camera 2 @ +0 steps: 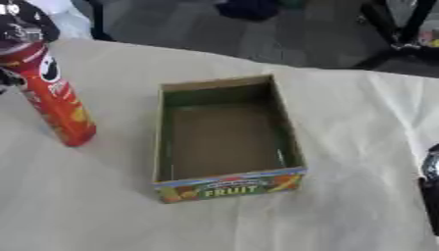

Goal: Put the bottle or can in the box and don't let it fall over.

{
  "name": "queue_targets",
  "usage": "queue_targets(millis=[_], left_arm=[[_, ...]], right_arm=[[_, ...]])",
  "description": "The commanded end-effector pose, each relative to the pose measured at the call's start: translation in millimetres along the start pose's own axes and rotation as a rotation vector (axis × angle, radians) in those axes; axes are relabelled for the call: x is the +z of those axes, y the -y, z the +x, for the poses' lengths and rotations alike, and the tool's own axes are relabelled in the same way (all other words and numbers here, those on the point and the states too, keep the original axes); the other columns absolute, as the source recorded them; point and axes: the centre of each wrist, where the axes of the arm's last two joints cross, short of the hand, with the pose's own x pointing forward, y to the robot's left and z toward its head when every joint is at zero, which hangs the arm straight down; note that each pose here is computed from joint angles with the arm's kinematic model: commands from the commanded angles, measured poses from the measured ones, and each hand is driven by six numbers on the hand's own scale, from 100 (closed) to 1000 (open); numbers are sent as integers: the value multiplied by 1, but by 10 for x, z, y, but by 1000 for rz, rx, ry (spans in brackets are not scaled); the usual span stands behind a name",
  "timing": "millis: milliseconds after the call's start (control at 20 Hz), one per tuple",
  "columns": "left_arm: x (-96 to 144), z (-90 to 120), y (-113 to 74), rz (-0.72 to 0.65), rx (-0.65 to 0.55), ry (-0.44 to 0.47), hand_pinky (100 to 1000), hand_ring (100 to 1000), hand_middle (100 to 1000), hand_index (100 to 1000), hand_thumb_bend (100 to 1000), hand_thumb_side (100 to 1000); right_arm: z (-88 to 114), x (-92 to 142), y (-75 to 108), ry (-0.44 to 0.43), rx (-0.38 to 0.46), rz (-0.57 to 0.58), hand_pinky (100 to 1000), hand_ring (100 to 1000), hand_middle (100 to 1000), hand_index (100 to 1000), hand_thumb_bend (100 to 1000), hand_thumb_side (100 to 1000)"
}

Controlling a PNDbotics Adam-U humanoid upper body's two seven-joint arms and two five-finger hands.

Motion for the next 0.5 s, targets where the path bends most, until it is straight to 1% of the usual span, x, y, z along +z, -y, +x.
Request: queue_targets(millis=[50,500], left_arm=[[110,-51,-97,12,-32,-17,709,850,841,869,247,1000],[128,-80,-81,11,-34,-11,708,857,836,869,238,1000]], right_arm=[[52,-28,29,27,-4,-10,379,695,901,953,100,697],[46,-22,31,22,-4,-10,379,695,899,953,100,700]])
